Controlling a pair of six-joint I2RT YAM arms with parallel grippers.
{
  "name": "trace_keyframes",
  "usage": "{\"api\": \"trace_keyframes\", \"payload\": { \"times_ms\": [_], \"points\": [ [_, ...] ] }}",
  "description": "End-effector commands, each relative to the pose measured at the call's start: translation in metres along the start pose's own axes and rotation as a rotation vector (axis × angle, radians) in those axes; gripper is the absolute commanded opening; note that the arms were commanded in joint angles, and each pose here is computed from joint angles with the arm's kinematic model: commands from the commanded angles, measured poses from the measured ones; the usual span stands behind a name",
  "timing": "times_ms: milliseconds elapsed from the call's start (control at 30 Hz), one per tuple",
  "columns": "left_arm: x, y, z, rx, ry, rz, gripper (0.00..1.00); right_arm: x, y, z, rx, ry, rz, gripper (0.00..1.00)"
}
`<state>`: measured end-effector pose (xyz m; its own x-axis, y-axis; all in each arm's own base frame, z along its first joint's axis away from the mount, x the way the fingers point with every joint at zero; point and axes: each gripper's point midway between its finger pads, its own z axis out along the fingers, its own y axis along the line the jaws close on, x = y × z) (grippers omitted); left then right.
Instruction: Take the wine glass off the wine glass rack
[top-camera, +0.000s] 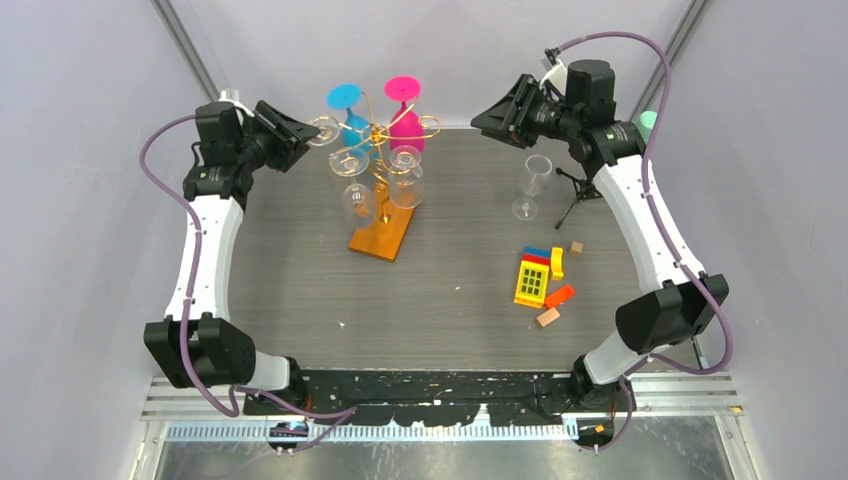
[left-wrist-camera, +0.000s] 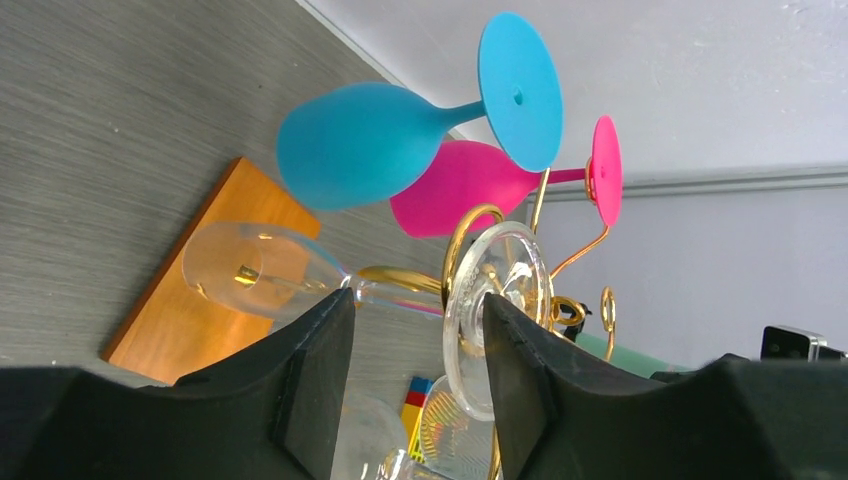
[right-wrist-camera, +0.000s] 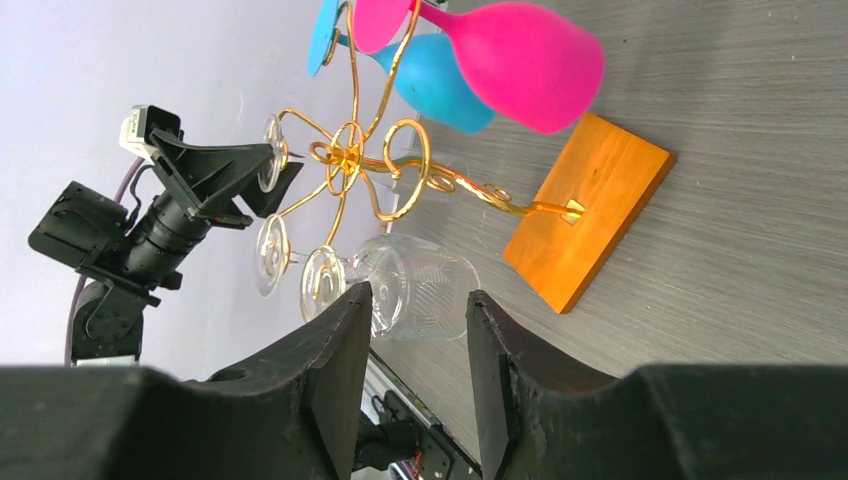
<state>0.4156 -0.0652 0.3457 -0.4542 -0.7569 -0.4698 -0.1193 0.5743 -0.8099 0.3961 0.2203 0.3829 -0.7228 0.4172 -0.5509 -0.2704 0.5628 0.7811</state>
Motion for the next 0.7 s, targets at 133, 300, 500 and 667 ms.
{"api": "trace_keyframes", "payload": {
  "times_ms": [133, 300, 500, 667],
  "points": [
    [-0.003, -0.015, 0.0, 0.08, 0.023, -0.014, 0.37, -0.01, 0.027, -0.016, -0.07, -0.051, -0.035, 0.44],
    [-0.005, -0.017, -0.005, 0.08, 0.018, -0.014, 0.19, -0.011, 0.027, -0.016, -0.066, -0.056, -0.033, 0.43],
    [-0.012, -0.02, -0.011, 0.094, 0.007, -0.012, 0.17, -0.011, 0.023, -0.015, -0.054, -0.061, -0.028, 0.43],
    [-0.015, -0.026, -0.015, 0.11, 0.008, -0.014, 0.14, -0.012, 0.021, -0.014, -0.045, -0.067, -0.025, 0.43]
  ]
}}
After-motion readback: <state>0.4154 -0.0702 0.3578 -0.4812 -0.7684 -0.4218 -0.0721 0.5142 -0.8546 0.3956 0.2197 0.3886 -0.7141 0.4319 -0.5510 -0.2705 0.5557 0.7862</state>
